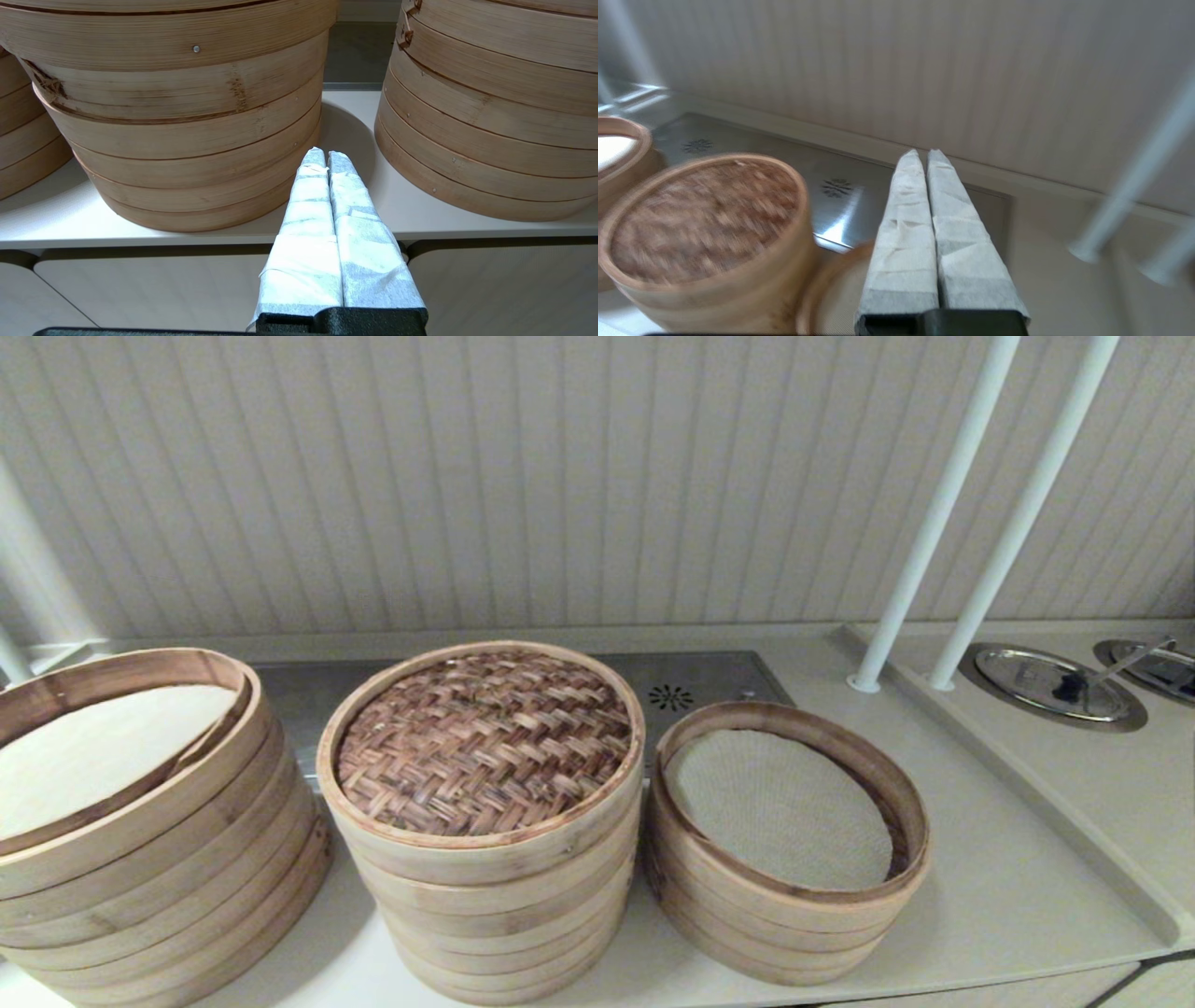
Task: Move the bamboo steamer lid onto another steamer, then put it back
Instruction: Pick up the steamer
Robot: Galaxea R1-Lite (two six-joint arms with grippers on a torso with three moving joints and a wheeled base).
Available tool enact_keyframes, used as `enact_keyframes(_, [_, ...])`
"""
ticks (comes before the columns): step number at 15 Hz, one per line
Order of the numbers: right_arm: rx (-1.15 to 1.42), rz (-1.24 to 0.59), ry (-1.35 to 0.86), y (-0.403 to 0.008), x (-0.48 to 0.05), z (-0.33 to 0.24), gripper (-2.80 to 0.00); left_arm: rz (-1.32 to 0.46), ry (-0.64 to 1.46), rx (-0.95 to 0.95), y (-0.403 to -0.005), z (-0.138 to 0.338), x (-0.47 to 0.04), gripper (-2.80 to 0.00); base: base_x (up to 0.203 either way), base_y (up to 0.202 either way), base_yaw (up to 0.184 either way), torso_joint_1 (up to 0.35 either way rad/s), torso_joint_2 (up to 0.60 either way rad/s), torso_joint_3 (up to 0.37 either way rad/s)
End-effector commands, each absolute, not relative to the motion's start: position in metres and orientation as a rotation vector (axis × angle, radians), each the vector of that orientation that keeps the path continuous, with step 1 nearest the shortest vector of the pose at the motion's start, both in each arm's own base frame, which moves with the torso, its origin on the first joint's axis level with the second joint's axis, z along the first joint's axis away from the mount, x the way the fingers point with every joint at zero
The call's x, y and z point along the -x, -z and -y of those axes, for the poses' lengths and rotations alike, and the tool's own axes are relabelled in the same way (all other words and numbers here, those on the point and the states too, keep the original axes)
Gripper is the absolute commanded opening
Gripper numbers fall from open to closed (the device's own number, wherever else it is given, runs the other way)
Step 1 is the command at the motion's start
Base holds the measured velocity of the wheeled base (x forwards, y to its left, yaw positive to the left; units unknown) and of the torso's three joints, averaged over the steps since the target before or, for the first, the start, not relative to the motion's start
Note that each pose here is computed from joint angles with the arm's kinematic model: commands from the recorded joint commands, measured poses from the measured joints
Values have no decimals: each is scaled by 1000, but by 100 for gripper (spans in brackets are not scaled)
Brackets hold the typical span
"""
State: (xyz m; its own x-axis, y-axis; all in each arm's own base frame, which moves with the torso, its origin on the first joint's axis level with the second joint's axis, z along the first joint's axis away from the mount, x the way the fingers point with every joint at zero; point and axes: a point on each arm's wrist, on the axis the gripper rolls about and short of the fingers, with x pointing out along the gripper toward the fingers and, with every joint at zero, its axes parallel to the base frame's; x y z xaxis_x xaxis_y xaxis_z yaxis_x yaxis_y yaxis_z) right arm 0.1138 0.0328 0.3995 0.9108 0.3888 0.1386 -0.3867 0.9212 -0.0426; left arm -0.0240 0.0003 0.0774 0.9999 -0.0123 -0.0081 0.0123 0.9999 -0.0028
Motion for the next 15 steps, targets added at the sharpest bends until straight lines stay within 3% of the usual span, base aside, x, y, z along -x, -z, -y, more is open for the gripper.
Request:
enact_keyframes(1, [11, 73, -446, -402, -162, -56, -280, -11, 12, 3, -77, 0, 24, -280, 0, 0, 0, 0, 0, 0])
enact_keyframes(7, [18, 4, -611, -399, -196, -143, -280, -14, 12, 0, -77, 0, 24, -280, 0, 0, 0, 0, 0, 0])
enact_keyframes(15, [131, -152, -765, -345, -216, -238, -280, -14, 12, 0, -77, 0, 24, -280, 0, 0, 0, 0, 0, 0])
